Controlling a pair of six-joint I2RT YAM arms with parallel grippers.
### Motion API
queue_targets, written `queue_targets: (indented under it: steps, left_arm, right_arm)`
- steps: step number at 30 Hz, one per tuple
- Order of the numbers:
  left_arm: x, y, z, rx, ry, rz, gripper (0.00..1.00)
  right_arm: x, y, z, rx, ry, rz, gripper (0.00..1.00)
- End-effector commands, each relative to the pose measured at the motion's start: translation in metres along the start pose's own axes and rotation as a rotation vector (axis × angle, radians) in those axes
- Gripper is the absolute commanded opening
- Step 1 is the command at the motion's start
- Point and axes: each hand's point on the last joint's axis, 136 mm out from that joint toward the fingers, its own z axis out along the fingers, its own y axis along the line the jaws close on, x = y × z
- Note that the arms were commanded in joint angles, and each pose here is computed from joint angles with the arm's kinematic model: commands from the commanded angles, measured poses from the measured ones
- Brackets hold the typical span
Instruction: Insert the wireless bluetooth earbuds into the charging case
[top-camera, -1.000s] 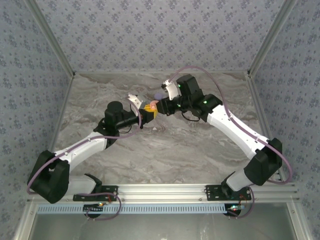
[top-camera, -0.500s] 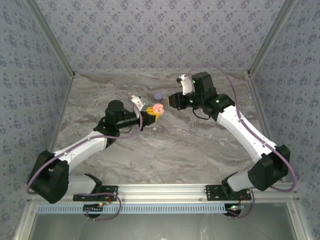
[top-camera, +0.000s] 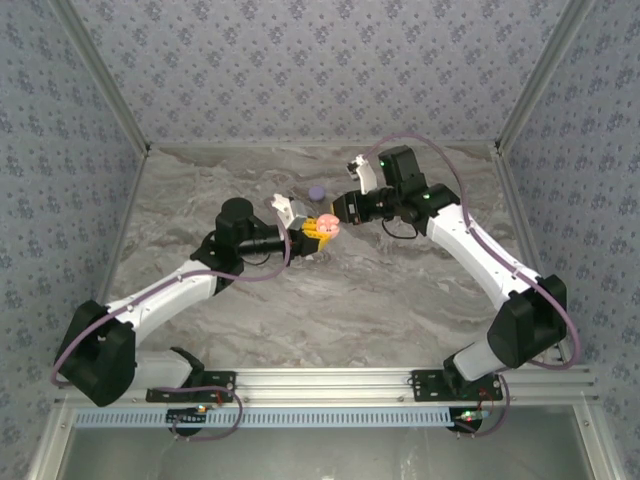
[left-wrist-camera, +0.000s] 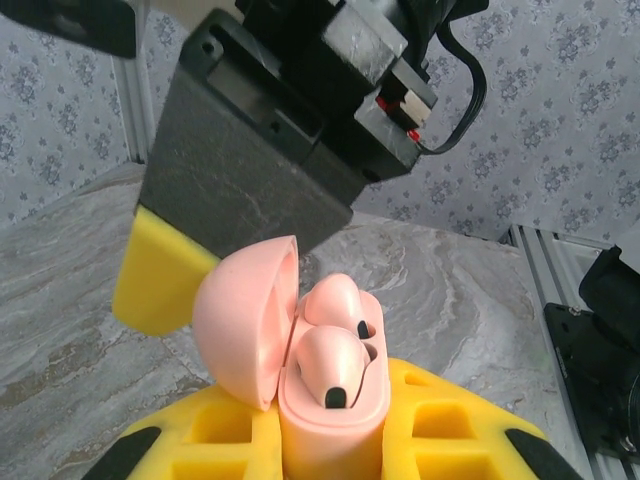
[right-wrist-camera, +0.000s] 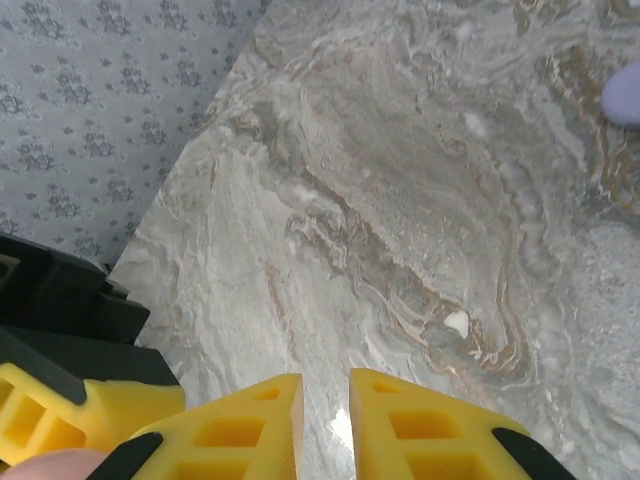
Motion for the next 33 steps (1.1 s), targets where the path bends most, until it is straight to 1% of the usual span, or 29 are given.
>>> queue_targets:
  steps: [1,9,13,16,19,21,24,28,31,33]
  left_arm:
    - [-0.011,0.004,0.004,-0.007,-0.009,0.031,0.07]
    - [-0.004,0.014,0.006,-0.054,0.018,0.021,0.07]
    - [-0.002,0.017,0.006,-0.069,0.021,0.014,0.07]
    - [-0.001,0.021,0.007,-0.085,0.029,-0.002,0.07]
    - [0.005,0.035,0.01,-0.14,0.058,-0.051,0.07]
    - [0.012,0.047,0.011,-0.183,0.079,-0.104,0.07]
    - [0.02,0.067,0.011,-0.25,0.091,-0.202,0.07]
    - [0.037,0.091,0.012,-0.331,0.124,-0.336,0.08]
    - [0.052,0.111,0.011,-0.389,0.129,-0.472,0.08]
    - [0.061,0.12,0.012,-0.402,0.137,-0.575,0.1]
  right_arm:
    - [-0.003,0.021,-0.007,-0.074,0.015,-0.036,0.22]
    - [-0.004,0.032,-0.011,-0.105,0.015,-0.062,0.22]
    - [-0.004,0.027,-0.011,-0.079,0.013,-0.062,0.23]
    - [-0.005,0.014,-0.011,0.001,0.002,-0.052,0.23]
    - [-0.008,-0.014,-0.015,0.155,-0.022,-0.02,0.24]
    - [-0.011,-0.038,-0.021,0.278,-0.046,0.014,0.26]
    - [-0.003,-0.067,-0.032,0.407,-0.042,0.081,0.27]
    - [0.003,-0.083,-0.041,0.454,-0.051,0.127,0.28]
    - [0.007,-0.088,-0.045,0.463,-0.06,0.138,0.28]
    - [0.009,-0.09,-0.047,0.466,-0.064,0.14,0.28]
